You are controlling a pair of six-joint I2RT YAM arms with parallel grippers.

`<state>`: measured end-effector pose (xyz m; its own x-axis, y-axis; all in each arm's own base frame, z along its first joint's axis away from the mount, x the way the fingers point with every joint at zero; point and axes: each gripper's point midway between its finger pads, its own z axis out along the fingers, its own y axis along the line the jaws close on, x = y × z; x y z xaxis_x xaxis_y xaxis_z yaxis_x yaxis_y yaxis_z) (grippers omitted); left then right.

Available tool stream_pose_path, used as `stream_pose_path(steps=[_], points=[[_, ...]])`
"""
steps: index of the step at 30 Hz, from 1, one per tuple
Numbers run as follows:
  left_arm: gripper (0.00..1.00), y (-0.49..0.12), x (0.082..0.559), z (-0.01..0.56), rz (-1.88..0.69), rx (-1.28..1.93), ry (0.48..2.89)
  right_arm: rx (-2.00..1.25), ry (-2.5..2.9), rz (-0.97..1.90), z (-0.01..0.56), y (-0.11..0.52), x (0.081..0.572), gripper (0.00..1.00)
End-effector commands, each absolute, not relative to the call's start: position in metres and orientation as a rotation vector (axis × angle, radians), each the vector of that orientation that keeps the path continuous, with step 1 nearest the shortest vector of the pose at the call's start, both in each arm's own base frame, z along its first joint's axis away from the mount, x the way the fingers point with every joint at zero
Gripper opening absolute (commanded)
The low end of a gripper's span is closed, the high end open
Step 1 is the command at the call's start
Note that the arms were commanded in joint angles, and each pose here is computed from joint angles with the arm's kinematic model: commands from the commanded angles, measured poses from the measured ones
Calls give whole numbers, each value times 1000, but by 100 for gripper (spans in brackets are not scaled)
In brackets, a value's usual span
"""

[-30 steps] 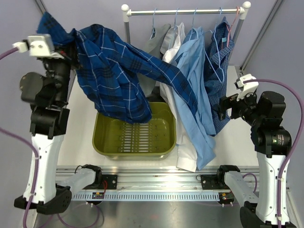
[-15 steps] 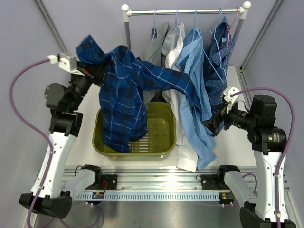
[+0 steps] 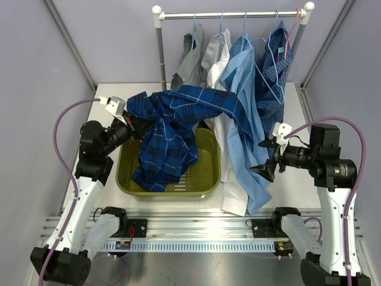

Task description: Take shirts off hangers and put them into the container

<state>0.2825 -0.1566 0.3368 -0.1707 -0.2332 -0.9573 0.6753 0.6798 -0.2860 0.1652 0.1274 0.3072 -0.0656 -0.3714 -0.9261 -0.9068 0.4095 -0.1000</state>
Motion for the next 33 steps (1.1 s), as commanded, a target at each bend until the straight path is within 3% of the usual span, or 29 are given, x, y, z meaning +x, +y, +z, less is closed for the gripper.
stream_pose_path(steps=[1, 3, 4, 6, 7, 9, 19, 24, 27, 28, 33], points=[[14, -160, 251, 309, -883, 442, 1647, -1181, 1596, 671, 306, 131, 167, 98], [22, -151, 251, 302, -828, 396, 1678, -1171, 1599, 680, 306, 131, 169, 98], [46, -146, 246, 297, -800, 377, 1702, -1167, 1602, 683, 306, 131, 170, 98], [70, -130, 252, 292, -710, 283, 1733, -1162, 1608, 690, 304, 131, 171, 98], [87, -125, 250, 293, -684, 256, 1735, -1161, 1611, 691, 303, 131, 170, 98], [99, -114, 252, 302, -628, 204, 1706, -1158, 1620, 684, 301, 130, 170, 98], [99, -98, 240, 399, -509, 218, 1518, -1148, 1649, 668, 293, 127, 168, 98], [99, -97, 257, 387, -480, 225, 1628, -1144, 1653, 667, 291, 127, 170, 98], [86, -115, 277, 363, -566, 266, 1723, -1139, 1658, 670, 289, 127, 171, 98], [76, -121, 282, 358, -593, 282, 1734, -1136, 1666, 665, 288, 126, 171, 98], [75, -160, 274, 412, -643, 477, 1526, -1138, 1667, 673, 285, 126, 169, 98]])
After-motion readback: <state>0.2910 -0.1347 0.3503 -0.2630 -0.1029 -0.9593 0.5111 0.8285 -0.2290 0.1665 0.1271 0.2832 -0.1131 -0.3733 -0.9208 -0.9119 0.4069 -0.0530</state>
